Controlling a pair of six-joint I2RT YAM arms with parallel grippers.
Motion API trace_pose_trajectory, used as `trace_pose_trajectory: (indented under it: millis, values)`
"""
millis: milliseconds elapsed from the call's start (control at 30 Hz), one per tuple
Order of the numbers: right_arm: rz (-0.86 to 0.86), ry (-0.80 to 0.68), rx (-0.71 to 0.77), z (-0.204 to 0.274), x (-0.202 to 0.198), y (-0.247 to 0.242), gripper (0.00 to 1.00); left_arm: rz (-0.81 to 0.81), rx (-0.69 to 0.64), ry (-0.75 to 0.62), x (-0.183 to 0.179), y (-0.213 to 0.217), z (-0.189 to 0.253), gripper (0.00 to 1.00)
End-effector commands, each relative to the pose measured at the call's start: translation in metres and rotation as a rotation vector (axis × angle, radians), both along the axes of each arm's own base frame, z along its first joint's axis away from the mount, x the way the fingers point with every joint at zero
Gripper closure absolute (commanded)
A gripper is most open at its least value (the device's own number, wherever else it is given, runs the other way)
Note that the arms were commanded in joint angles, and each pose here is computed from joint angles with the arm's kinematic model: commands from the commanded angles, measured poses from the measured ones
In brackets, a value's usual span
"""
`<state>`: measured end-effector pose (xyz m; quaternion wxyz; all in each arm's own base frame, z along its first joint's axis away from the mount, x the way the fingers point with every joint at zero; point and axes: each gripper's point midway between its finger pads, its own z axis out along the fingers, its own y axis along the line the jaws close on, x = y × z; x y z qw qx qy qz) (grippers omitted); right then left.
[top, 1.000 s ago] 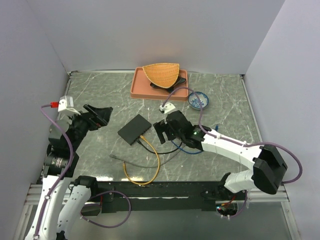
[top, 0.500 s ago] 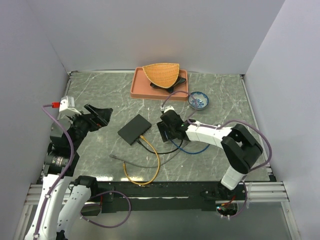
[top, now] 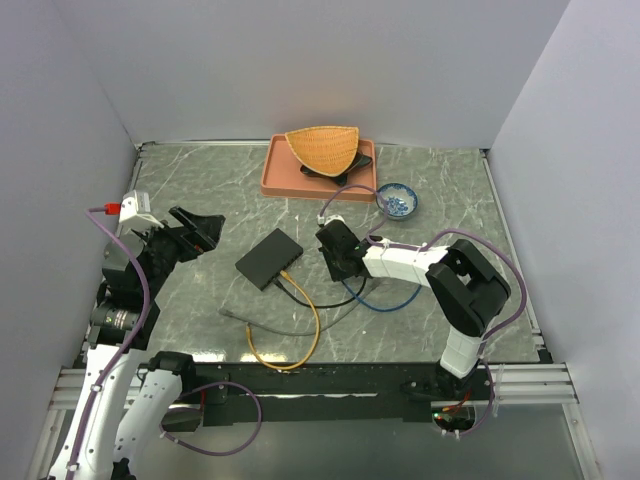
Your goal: Insert the plug into the switch port
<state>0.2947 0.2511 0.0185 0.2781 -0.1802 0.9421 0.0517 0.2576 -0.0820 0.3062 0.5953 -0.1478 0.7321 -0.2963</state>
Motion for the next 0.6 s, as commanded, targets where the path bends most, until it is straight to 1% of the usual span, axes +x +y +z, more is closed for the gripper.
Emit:
trace_pose_trajectory:
  millis: [0,33,67,300,400,567]
  values:
    - [-0.008,-0.043,0.019,0.02,0.012,0.004,0.94,0.015,0.01,-0.007,0.003,0.003,-0.001,0.04]
    - [-0.008,-0.049,0.019,0.023,0.012,0.003,0.99,0.014,0.01,-0.004,0.004,0.002,-0.002,0.04]
    - [-0.005,-0.061,0.029,0.03,0.012,0.004,1.0,0.013,0.011,-0.003,0.004,0.002,-0.002,0.04]
    - [0.018,-0.126,0.065,0.069,0.011,0.0,1.0,-0.005,0.004,0.013,0.009,-0.002,-0.01,0.04]
    - [0.056,-0.159,0.106,0.09,0.006,0.002,1.0,-0.034,-0.001,0.017,0.011,-0.007,-0.014,0.04]
    - [0.18,-0.218,0.243,0.128,-0.013,0.014,1.0,-0.109,-0.026,-0.005,0.014,-0.021,-0.018,0.04]
